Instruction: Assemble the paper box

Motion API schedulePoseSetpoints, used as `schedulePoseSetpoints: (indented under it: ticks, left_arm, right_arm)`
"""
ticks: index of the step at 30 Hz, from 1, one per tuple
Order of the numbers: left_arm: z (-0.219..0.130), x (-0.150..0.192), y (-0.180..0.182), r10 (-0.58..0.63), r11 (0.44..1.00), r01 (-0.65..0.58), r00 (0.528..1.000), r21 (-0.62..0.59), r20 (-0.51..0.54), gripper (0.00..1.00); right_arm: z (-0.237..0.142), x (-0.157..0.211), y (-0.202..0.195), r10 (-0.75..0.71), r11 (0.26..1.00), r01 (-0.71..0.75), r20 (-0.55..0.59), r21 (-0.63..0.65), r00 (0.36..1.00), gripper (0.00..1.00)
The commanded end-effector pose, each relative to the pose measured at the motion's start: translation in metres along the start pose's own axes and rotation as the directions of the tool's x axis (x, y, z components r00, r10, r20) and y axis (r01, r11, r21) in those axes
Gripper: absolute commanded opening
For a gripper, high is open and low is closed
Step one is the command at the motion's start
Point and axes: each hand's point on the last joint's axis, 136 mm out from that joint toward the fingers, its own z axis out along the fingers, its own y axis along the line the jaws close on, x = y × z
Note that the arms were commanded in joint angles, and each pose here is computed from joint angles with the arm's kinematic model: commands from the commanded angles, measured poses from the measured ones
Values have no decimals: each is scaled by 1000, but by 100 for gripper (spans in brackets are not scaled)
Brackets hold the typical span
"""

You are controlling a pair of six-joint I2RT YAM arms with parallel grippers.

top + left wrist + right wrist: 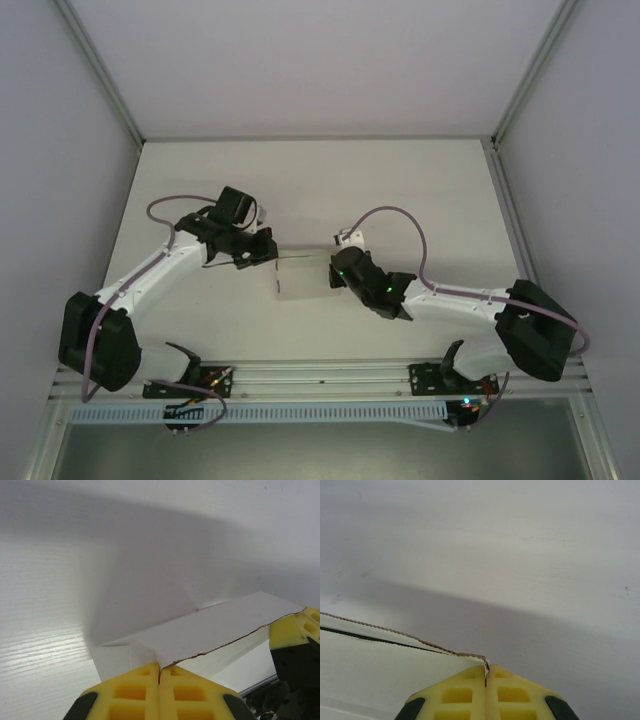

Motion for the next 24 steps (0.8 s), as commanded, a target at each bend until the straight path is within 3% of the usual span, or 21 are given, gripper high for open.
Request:
schedulePoseSetpoints:
  ticks: [1, 11, 15, 24]
  left_arm:
    - [-5, -17, -22, 2, 997, -5, 999, 77, 36, 0]
    - [-19, -21, -25, 13, 997, -15, 1000, 81, 29, 0]
    - [-10, -16, -17, -25, 997, 24, 1000, 78, 5, 0]
    - [-15, -17, -25, -123, 974, 129, 991, 189, -44, 0]
  right_arm:
    - [-2, 16, 2, -108, 994, 108, -53, -5, 993, 0]
    - [-12, 16, 15, -227, 971, 233, 86, -62, 970, 0]
    - [-12, 15, 18, -262, 962, 268, 106, -52, 959, 0]
    - [-6, 29, 28, -356, 932, 360, 89, -33, 930, 0]
